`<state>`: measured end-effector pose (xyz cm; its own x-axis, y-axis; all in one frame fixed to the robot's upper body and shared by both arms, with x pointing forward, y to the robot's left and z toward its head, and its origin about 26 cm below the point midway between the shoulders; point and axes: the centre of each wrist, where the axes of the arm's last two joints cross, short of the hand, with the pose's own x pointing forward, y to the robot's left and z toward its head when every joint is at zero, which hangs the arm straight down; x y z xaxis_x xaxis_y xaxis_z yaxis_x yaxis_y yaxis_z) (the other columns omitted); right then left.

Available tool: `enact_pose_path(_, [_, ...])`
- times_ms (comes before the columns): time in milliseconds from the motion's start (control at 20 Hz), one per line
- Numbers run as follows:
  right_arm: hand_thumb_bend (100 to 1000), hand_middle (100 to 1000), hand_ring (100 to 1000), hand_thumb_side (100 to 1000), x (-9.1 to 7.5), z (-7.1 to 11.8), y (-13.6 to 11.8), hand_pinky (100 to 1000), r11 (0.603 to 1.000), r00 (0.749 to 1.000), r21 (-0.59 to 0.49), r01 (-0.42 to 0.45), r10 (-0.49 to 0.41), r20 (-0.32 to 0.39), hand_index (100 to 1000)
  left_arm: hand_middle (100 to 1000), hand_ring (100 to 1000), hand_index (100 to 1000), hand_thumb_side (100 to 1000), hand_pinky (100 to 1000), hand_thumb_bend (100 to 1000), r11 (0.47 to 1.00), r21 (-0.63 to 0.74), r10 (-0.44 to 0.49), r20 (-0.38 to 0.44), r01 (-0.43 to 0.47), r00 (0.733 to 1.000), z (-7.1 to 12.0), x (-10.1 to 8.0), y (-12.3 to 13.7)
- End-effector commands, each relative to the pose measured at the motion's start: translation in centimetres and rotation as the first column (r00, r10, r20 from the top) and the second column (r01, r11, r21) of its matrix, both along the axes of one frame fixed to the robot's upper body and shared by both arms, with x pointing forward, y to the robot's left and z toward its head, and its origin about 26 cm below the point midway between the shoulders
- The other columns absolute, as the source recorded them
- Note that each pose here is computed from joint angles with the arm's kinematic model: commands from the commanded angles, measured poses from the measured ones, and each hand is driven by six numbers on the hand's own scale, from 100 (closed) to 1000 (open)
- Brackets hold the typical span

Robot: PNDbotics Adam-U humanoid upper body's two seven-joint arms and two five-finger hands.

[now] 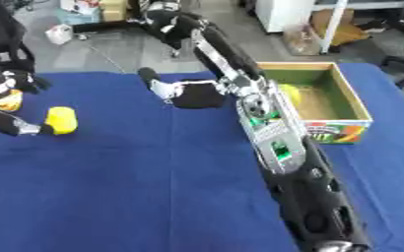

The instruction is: Pick up the objects with one hand, pass them to the other hand, and then place them into the box on the other side of the table.

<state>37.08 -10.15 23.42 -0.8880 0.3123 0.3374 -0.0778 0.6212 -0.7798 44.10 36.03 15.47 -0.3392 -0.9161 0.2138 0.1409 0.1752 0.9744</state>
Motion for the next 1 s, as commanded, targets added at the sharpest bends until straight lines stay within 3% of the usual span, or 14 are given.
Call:
enact_pose_path(50, [284,777,740,396,-0.5,1.1,0.1,809,1.000,0.999,0.006,-0.030,0.030,0.022,917,761,737,875,507,794,697,0.996,0.017,0.084,0.031,-0.085,0.996,0.4,0.6,0.3])
enact_pose_path(250, [284,776,739,395,-0.5,1.1,0.0,808,0.999,0.999,0.010,-0.032,0.032,0.015,915,765,739,871,510,792,698,0.984,0.026,0.177,0.063,-0.179,0.982,-0.5,0.8,0.2])
enact_pose_path(300, [283,776,739,395,-0.5,1.1,0.0,807,0.999,0.999,0.012,-0.032,0.032,0.013,915,766,738,870,454,791,759,0.980,0.033,0.193,0.071,-0.196,0.979,-0.8,0.8,0.1])
enact_pose_path(350, [283,776,739,395,-0.5,1.1,0.0,807,0.999,0.999,0.013,-0.032,0.032,0.012,915,770,737,871,508,789,689,0.977,0.042,0.205,0.077,-0.209,0.976,-1.3,0.8,0.0])
enact_pose_path(600, [280,775,738,395,-0.5,0.9,-0.1,806,0.999,0.999,0.023,-0.032,0.032,0.006,913,736,694,844,429,747,594,0.928,0.231,0.244,0.212,-0.291,0.946,-5.2,0.9,-0.4])
enact_pose_path(700, [278,775,738,395,-0.5,0.9,-0.1,806,0.999,1.000,0.024,-0.031,0.031,0.004,913,720,680,835,409,737,568,0.916,0.268,0.243,0.228,-0.300,0.943,-6.4,0.9,-0.2])
enact_pose_path(850, [277,775,737,395,-0.5,1.0,-0.2,805,0.999,1.000,0.030,-0.027,0.027,0.004,913,643,611,775,352,692,491,0.909,0.295,0.236,0.216,-0.294,0.947,-7.3,0.8,-0.2])
enact_pose_path(1000, [275,775,737,395,-0.5,0.9,-0.2,806,0.999,1.000,0.032,-0.027,0.027,0.002,912,542,537,681,293,637,392,0.908,0.277,0.246,0.257,-0.315,0.934,-7.4,0.8,-0.3])
